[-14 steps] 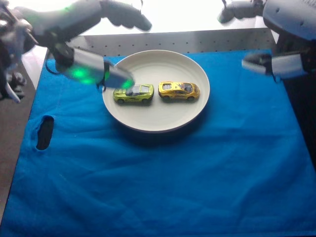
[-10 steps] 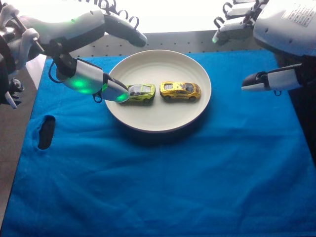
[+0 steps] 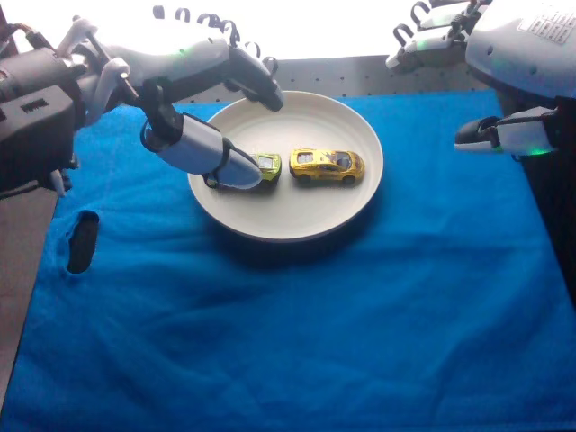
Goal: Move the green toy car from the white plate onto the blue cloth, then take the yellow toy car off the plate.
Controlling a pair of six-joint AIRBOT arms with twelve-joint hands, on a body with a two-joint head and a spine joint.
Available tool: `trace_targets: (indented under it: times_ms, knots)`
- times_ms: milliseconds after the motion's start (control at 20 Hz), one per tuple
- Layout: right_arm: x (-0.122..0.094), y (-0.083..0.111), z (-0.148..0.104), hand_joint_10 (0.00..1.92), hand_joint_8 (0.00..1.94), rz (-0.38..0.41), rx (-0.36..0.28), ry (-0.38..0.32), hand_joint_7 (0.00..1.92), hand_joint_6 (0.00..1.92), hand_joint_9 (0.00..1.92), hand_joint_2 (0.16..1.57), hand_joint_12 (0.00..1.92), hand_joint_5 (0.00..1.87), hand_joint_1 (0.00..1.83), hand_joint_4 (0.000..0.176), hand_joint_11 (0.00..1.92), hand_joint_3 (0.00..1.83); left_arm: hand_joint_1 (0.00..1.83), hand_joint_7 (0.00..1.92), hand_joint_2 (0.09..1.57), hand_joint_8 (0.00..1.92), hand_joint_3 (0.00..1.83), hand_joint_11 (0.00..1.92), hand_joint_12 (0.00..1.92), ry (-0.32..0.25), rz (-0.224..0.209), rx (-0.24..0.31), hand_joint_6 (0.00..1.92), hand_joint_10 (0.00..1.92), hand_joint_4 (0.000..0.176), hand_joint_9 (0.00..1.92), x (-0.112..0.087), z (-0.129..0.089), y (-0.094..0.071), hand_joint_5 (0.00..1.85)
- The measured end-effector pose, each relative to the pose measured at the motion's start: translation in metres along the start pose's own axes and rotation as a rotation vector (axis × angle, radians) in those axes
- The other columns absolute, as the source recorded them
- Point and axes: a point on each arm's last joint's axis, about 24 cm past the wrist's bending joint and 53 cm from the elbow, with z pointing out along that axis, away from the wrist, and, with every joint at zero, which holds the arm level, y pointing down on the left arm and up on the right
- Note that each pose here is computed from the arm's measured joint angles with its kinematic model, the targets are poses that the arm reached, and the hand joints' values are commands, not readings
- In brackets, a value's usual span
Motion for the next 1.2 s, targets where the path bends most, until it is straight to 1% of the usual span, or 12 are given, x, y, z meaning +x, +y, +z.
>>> trace_targets:
  times_ms: [100, 250, 500, 600, 750, 800, 850, 950, 1050, 1100, 1150, 1200]
  knots:
    - [0.0, -0.005, 0.0, 1.32, 0.93, -0.002, 0.012, 0.003, 0.43, 0.71, 0.28, 0.99, 1.88, 0.4, 1.15, 0.0, 0.11, 0.0, 0.97, 0.63, 0.93, 0.28, 0.0, 0.0, 1.68, 0.014, 0.031, -0.011, 0.12, 0.84, 0.0, 0.37, 0.001, 0.008, 0.0, 0.68]
    - [0.0, -0.006, 0.0, 1.24, 0.79, 0.0, 0.014, 0.004, 0.49, 0.69, 0.27, 0.99, 1.89, 0.39, 1.16, 0.0, 0.05, 0.0, 1.08, 0.75, 0.94, 0.07, 0.0, 0.08, 1.52, 0.035, 0.081, 0.001, 0.03, 0.57, 0.0, 0.51, 0.007, 0.018, -0.012, 0.72]
    - [0.001, -0.007, 0.0, 1.32, 0.89, 0.0, 0.017, 0.008, 0.51, 0.71, 0.33, 0.99, 1.92, 0.41, 1.1, 0.0, 0.14, 0.0, 1.08, 0.77, 0.91, 0.03, 0.0, 0.06, 1.64, 0.059, 0.135, -0.011, 0.0, 0.79, 0.0, 0.42, 0.009, 0.023, -0.012, 0.72]
    - [0.001, -0.007, 0.0, 1.31, 0.9, -0.001, 0.016, 0.007, 0.51, 0.71, 0.33, 1.0, 1.92, 0.41, 1.12, 0.0, 0.12, 0.0, 1.02, 0.72, 0.93, 0.0, 0.0, 0.07, 1.58, 0.07, 0.137, -0.028, 0.0, 0.71, 0.0, 0.4, 0.011, 0.025, -0.006, 0.7]
    - [0.001, -0.007, 0.0, 1.22, 0.81, -0.001, 0.017, 0.006, 0.53, 0.68, 0.34, 1.0, 1.9, 0.43, 1.13, 0.0, 0.08, 0.0, 0.98, 0.73, 0.92, 0.01, 0.0, 0.14, 1.78, 0.091, 0.137, -0.045, 0.0, 1.09, 0.0, 0.29, 0.016, 0.028, -0.001, 0.68]
    - [0.001, -0.007, 0.0, 1.25, 0.8, 0.0, 0.016, 0.006, 0.52, 0.7, 0.33, 1.0, 1.92, 0.44, 1.14, 0.0, 0.09, 0.0, 1.01, 0.79, 0.92, 0.05, 0.0, 0.23, 1.84, 0.091, 0.13, -0.046, 0.01, 1.25, 0.0, 0.33, 0.016, 0.028, -0.001, 0.71]
    - [0.001, -0.007, 0.0, 1.26, 0.8, 0.0, 0.017, 0.007, 0.51, 0.7, 0.33, 1.01, 1.92, 0.43, 1.14, 0.0, 0.09, 0.01, 1.04, 0.75, 0.91, 0.3, 0.0, 0.3, 1.82, 0.089, 0.121, -0.048, 0.0, 1.3, 0.0, 0.39, 0.016, 0.029, 0.0, 0.72]
    - [0.001, -0.007, 0.0, 1.27, 0.84, -0.001, 0.017, 0.007, 0.51, 0.81, 0.34, 1.01, 1.9, 0.39, 1.13, 0.0, 0.11, 0.0, 1.05, 0.58, 0.91, 1.15, 0.0, 0.44, 1.91, 0.091, 0.105, -0.061, 0.0, 1.54, 0.0, 0.46, 0.018, 0.029, 0.006, 0.72]
    - [0.001, -0.007, 0.0, 1.23, 0.8, 0.0, 0.017, 0.007, 0.51, 0.73, 0.31, 1.01, 1.89, 0.41, 1.11, 0.0, 0.06, 0.0, 1.04, 0.56, 0.93, 1.07, 0.0, 0.42, 1.87, 0.102, 0.085, -0.082, 0.0, 1.41, 0.0, 0.49, 0.023, 0.03, 0.015, 0.71]
    - [0.001, -0.007, 0.0, 1.24, 0.81, -0.001, 0.017, 0.007, 0.51, 0.71, 0.32, 1.01, 1.87, 0.41, 1.13, 0.0, 0.08, 0.0, 1.02, 0.55, 0.94, 0.87, 0.0, 0.29, 1.77, 0.108, 0.083, -0.089, 0.0, 1.23, 0.0, 0.44, 0.026, 0.031, 0.018, 0.71]
    - [0.001, -0.007, 0.0, 1.23, 0.8, -0.001, 0.017, 0.007, 0.51, 0.7, 0.34, 1.01, 1.84, 0.42, 1.12, 0.0, 0.11, 0.0, 1.03, 0.58, 0.94, 0.86, 0.0, 0.31, 1.8, 0.114, 0.076, -0.093, 0.01, 1.27, 0.0, 0.45, 0.028, 0.032, 0.019, 0.72]
    - [0.001, -0.007, 0.0, 1.21, 0.76, 0.0, 0.017, 0.007, 0.53, 0.64, 0.35, 1.01, 1.84, 0.44, 1.1, 0.0, 0.1, 0.0, 1.03, 0.6, 0.94, 1.12, 0.0, 0.46, 1.9, 0.12, 0.07, -0.095, 0.0, 1.49, 0.0, 0.52, 0.03, 0.032, 0.019, 0.72]
